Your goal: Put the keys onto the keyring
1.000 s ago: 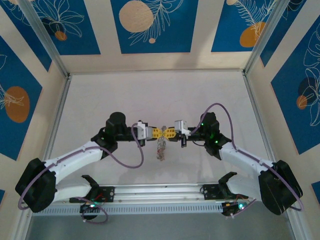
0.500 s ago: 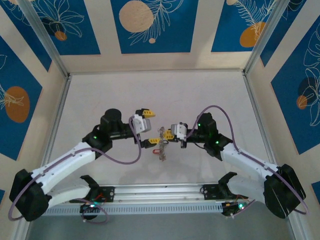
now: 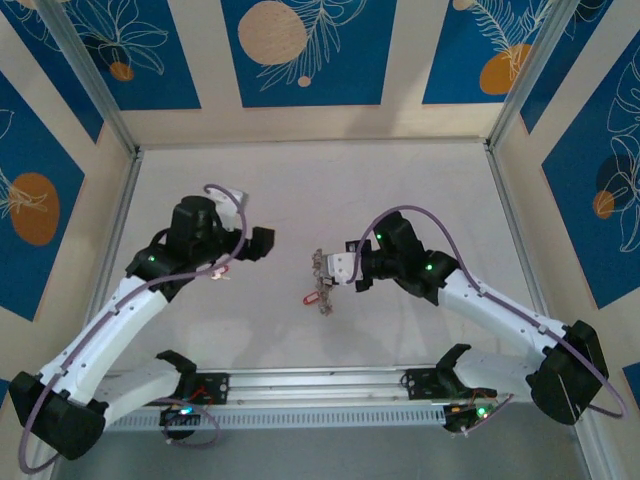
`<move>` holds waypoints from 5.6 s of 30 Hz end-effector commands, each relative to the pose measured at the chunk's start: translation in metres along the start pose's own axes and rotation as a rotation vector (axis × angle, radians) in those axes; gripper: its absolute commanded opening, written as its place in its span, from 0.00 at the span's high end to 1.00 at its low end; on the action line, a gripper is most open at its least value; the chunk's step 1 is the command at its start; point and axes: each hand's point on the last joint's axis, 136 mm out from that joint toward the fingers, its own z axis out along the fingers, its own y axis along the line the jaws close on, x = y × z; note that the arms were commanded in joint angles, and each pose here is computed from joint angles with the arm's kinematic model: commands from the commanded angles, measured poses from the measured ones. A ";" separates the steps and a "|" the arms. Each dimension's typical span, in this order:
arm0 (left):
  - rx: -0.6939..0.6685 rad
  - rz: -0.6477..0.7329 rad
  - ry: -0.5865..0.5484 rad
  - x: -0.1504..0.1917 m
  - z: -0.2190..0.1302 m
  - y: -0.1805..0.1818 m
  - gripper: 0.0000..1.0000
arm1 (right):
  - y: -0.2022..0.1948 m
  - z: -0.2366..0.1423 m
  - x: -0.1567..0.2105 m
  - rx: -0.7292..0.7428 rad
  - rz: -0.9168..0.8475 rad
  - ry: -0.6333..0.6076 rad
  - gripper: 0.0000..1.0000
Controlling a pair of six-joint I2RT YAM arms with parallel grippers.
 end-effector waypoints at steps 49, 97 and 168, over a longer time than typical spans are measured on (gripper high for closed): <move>-0.737 -1.086 0.611 0.165 0.066 0.171 0.65 | 0.016 0.000 -0.006 -0.021 -0.009 -0.113 1.00; 0.632 0.522 -0.063 0.023 0.003 -0.101 1.00 | 0.010 -0.006 -0.040 -0.165 0.205 -0.314 1.00; 0.776 1.179 -0.071 0.112 -0.006 -0.123 1.00 | 0.007 0.020 -0.041 -0.252 0.329 -0.395 1.00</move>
